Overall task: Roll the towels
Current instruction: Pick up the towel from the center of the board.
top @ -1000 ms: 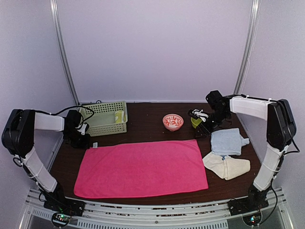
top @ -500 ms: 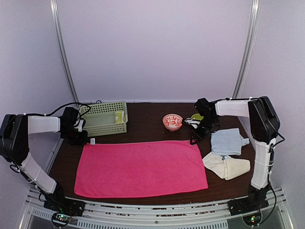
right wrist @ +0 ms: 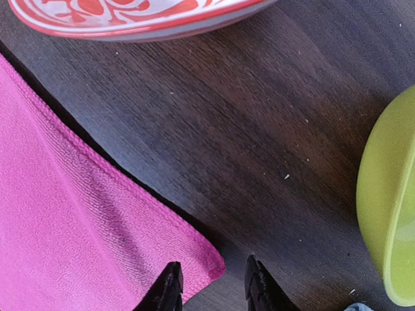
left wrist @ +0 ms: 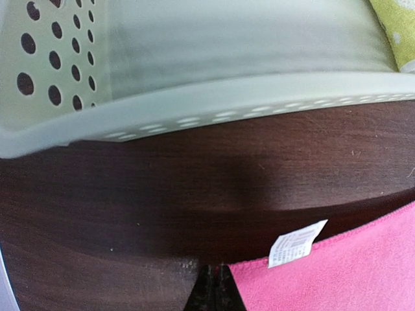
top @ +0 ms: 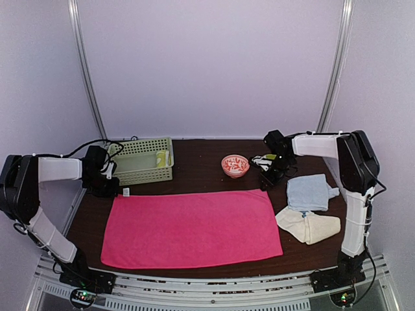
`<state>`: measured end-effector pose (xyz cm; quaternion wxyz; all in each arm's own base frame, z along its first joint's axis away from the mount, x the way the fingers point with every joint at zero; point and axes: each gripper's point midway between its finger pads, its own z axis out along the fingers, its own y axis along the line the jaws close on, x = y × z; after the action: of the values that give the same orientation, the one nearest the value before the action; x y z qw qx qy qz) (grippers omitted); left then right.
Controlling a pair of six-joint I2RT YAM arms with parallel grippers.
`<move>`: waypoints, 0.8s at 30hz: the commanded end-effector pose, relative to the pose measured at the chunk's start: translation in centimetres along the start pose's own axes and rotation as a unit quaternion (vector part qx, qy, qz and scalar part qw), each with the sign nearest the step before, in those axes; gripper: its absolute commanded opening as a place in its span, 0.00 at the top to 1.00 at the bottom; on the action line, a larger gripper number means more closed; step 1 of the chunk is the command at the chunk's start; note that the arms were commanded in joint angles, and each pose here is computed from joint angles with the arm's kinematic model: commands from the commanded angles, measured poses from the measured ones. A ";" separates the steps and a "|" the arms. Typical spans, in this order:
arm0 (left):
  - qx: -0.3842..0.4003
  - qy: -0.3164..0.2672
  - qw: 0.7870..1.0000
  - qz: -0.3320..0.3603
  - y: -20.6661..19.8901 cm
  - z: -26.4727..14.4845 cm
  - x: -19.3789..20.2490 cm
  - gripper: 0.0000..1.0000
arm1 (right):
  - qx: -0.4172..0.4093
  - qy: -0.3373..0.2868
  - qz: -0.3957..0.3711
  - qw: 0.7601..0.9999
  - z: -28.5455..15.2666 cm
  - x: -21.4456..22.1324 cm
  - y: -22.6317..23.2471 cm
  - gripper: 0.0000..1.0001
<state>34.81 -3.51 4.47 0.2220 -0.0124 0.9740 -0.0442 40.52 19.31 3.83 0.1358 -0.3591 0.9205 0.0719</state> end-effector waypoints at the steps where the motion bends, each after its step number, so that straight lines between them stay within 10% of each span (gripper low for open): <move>1: 0.005 -0.009 1.000 -0.003 0.0 0.2 -0.4 1.00 | 0.003 0.010 0.003 1.000 1.0 0.2 -0.3 0.67; 24: 0.007 -0.035 0.999 0.006 -0.2 -0.8 -1.9 1.00 | 0.014 -0.031 0.019 0.999 -1.5 -2.1 -3.5 1.00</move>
<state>34.78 -3.55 4.30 0.2195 -0.0118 0.9745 -0.0450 41.68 18.68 3.26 0.1313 -0.3490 0.9247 0.0763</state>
